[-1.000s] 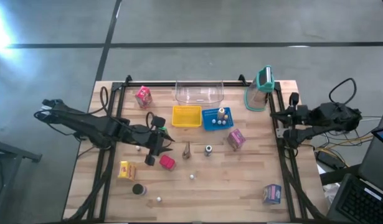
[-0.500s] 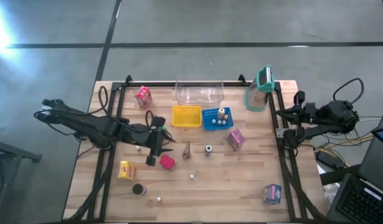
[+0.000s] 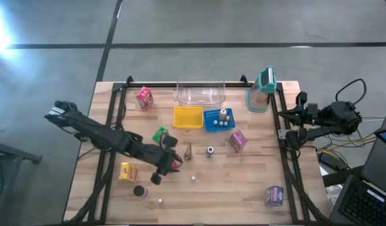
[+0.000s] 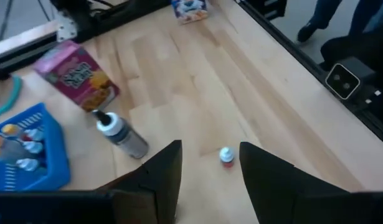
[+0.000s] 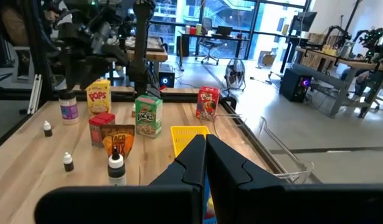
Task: Pick & Place Kitchen Items
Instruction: Move the red food coloring bottle
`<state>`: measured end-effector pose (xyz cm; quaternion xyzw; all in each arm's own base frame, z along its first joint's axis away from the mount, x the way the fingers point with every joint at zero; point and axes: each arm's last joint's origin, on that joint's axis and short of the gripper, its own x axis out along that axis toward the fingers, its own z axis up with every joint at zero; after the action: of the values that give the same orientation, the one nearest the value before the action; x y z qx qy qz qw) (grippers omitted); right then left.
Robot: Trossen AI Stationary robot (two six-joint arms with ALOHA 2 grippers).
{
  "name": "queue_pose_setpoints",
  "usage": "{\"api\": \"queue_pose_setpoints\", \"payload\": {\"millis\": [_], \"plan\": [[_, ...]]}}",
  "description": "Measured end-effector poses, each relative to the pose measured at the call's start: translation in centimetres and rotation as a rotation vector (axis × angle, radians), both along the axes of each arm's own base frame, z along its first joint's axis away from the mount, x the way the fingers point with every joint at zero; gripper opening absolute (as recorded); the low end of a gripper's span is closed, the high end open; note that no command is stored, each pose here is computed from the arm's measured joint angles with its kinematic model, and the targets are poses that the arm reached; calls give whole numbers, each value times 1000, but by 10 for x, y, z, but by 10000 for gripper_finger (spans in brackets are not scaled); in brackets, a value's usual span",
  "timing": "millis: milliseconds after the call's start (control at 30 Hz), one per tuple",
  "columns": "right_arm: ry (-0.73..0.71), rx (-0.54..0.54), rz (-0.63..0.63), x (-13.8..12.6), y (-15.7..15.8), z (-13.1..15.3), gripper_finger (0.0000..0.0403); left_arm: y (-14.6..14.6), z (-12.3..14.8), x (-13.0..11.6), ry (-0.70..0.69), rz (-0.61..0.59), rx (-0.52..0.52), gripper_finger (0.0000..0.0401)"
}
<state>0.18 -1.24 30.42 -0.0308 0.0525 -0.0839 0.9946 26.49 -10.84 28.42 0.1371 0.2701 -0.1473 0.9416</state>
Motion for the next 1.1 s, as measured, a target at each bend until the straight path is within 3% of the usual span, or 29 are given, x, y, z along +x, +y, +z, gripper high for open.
{"api": "queue_pose_setpoints", "payload": {"millis": [467, 800, 1100], "plan": [[0, 0, 0, 0, 0, 0, 8, -34, -34, 41, 140, 2, -17, 168], [-1, 0, 0, 0, 0, 0, 8, -48, -58, 47, 214, 15, -33, 168], [-1, 0, 0, 0, 0, 0, 8, -48, -60, 48, 221, 26, -40, 168]]}}
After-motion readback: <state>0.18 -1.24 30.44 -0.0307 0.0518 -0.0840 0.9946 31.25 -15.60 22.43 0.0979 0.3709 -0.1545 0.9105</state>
